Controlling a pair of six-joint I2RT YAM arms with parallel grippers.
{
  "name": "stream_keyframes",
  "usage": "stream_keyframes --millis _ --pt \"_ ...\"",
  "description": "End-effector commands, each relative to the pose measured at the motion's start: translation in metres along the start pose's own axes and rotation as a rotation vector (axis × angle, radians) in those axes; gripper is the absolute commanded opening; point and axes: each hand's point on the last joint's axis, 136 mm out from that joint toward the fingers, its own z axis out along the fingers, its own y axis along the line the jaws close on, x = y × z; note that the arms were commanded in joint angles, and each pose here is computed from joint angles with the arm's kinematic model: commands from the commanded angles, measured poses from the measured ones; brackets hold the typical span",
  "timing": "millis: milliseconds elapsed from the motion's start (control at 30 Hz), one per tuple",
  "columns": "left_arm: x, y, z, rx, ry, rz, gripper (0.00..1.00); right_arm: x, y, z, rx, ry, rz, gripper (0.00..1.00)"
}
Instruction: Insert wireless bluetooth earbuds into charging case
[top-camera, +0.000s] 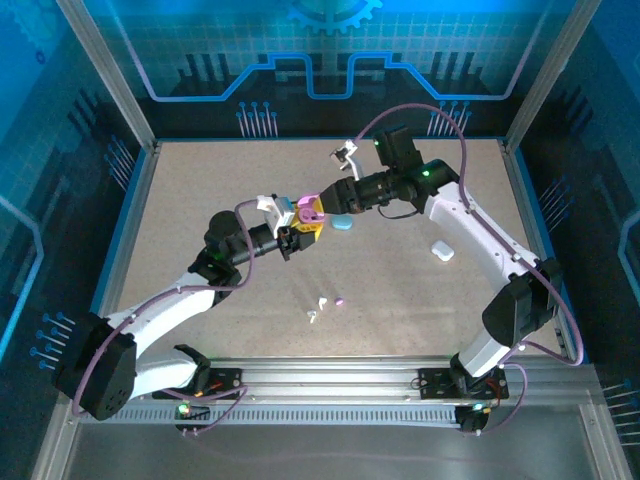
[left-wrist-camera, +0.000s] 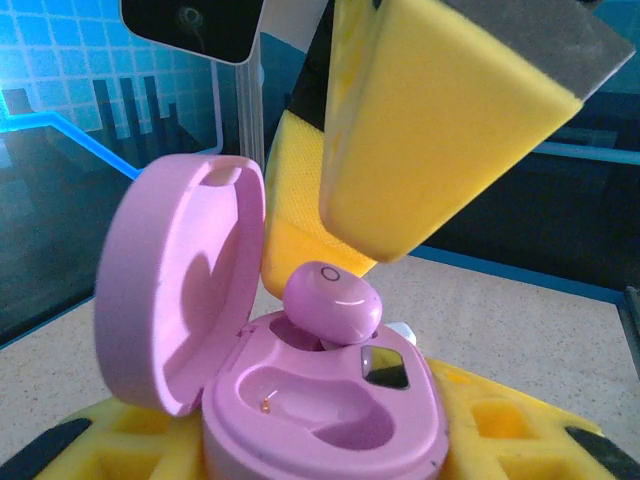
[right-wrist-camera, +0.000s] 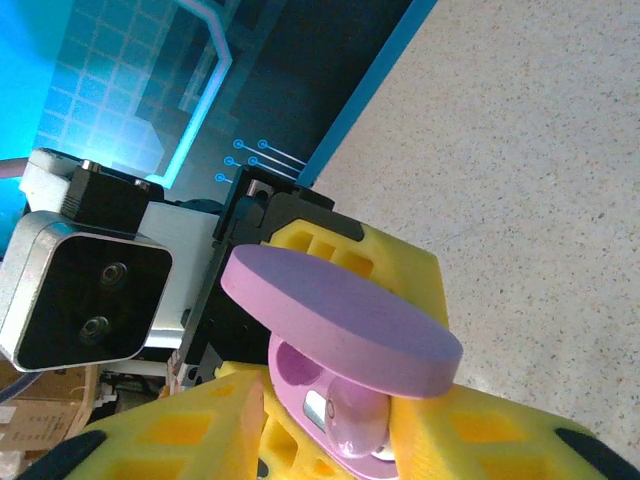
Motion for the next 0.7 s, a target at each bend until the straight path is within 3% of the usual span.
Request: stream_keyframes --millis 0,433,533,667 --pt "-0.038 -0.013 -0.003 0.048 -0.109 0.085 0.35 -0.003 -0.002 -0.008 0.070 -0.030 -0.023 0.43" --pt "-0.035 -0.005 -0.004 -0.004 -0.090 0.082 0.35 -0.006 0.018 -0.030 0.072 -0.100 -0.080 0.47" --pt "-0.033 0.004 -0.007 -0.064 -0.088 0.080 0.34 -0.005 0.018 -0.052 0.134 -0.185 -0.090 0.48" --pt "-0.033 0.018 -0.013 -0.158 -0.093 0.084 0.34 0.013 -0.019 -0.077 0.279 -0.276 0.016 0.46"
